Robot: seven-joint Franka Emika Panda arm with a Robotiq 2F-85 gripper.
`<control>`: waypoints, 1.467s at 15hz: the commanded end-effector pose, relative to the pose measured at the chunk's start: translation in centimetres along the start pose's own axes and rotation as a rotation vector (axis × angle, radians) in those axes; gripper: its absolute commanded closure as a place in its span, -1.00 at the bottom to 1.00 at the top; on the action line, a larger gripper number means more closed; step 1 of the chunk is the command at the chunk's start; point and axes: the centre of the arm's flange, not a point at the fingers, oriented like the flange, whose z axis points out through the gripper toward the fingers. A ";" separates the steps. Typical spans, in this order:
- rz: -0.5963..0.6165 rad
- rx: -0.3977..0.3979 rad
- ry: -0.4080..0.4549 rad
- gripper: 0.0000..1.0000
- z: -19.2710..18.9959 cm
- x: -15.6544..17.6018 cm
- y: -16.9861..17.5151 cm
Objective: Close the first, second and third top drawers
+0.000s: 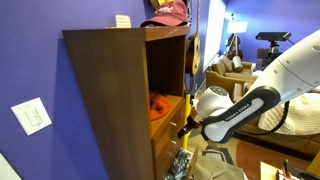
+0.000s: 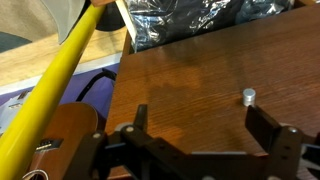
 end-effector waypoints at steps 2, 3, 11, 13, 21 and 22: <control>0.028 -0.002 0.001 -1.00 0.4 0.5 0.1; 0.033 0.003 -0.019 -1.00 0.0 0.3 0.2; -0.015 0.060 -0.354 -1.00 -1.3 -6.1 3.2; -0.018 0.078 -0.402 -1.00 -0.2 -7.9 4.3; 0.009 0.052 -0.449 -1.00 1.7 -9.6 5.2; 0.009 0.051 -0.449 -1.00 1.7 -9.6 5.2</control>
